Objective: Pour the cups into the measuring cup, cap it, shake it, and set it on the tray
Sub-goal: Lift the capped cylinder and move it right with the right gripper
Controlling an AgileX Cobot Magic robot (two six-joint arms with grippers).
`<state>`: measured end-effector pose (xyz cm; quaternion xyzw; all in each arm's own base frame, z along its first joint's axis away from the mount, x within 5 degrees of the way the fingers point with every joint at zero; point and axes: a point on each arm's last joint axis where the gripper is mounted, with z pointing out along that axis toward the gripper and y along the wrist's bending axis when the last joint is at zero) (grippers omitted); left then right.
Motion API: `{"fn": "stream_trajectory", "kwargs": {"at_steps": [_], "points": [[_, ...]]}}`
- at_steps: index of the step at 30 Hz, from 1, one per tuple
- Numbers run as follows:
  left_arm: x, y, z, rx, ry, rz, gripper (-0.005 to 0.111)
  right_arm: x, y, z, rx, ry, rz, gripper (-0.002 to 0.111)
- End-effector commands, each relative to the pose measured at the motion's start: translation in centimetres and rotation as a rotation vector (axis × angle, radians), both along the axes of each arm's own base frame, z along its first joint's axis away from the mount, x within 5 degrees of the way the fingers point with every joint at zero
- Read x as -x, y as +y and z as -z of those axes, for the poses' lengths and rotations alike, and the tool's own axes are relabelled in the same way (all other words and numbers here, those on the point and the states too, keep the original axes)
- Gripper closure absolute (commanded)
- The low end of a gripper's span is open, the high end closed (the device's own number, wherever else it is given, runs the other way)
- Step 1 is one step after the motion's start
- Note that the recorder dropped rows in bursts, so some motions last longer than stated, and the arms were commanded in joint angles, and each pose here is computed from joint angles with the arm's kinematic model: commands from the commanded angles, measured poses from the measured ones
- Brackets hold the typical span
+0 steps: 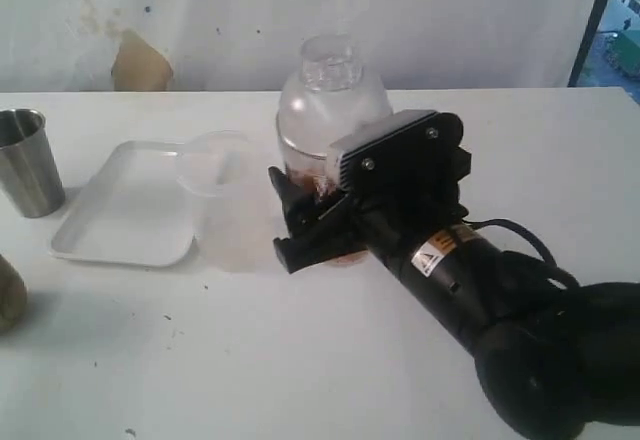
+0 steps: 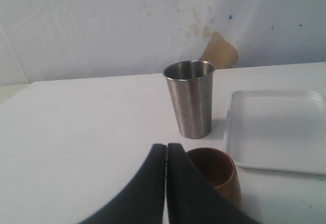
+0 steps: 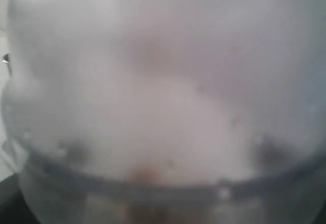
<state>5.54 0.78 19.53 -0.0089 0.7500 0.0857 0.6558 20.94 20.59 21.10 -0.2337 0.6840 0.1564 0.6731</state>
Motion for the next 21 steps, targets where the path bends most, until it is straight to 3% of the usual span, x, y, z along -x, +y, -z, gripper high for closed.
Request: {"fn": "stream_trajectory", "kwargs": {"at_steps": [1,2,3,5,6,9,10,13,14,15,16,19,20,21], "points": [[0.0,-0.1,0.0,0.007,-0.013,0.008,0.106,0.3,0.3,-0.6,-0.046,-0.026,-0.107,0.108],[0.0,-0.1,0.0,0.007,-0.013,0.008,0.106,0.6,0.9,-0.4,-0.002,-0.033,-0.173,0.108],[0.0,-0.1,0.0,0.007,-0.013,0.008,0.106,0.4,0.6,-0.4,-0.002,-0.034,-0.126,0.108],[0.0,-0.1,0.0,0.007,-0.013,0.008,0.106,-1.2,-1.7,-0.8,-0.078,-0.040,0.154,0.108],[0.0,-0.1,0.0,0.007,-0.013,0.008,0.106,-1.5,-2.4,-0.8,-0.118,-0.034,0.198,0.108],[0.0,-0.1,0.0,0.007,-0.013,0.008,0.106,-0.1,0.2,-0.6,-0.049,-0.021,-0.150,0.108],[0.0,-0.1,0.0,0.007,-0.013,0.008,0.106,0.2,0.5,-0.6,-0.030,-0.025,-0.180,0.108],[0.0,-0.1,0.0,0.007,-0.013,0.008,0.106,-1.5,-1.9,-0.7,-0.113,0.002,0.126,0.108],[0.0,-0.1,0.0,0.007,-0.013,0.008,0.106,-1.3,-1.7,-0.7,-0.107,-0.002,0.086,0.108],[0.0,-0.1,0.0,0.007,-0.013,0.008,0.106,-0.1,-0.2,-0.4,-0.007,-0.023,-0.127,0.108],[0.0,-0.1,0.0,0.007,-0.013,0.008,0.106,0.0,0.0,-0.3,0.001,-0.021,-0.131,0.108],[0.0,-0.1,0.0,0.007,-0.013,0.008,0.106,-1.2,-2.0,-0.6,-0.114,0.015,0.101,0.108],[0.0,-0.1,0.0,0.007,-0.013,0.008,0.106,-0.3,-0.8,-0.7,-0.050,-0.018,-0.071,0.108],[0.0,-0.1,0.0,0.007,-0.013,0.008,0.106,0.0,-0.2,-0.8,-0.022,-0.039,-0.132,0.108]]}}
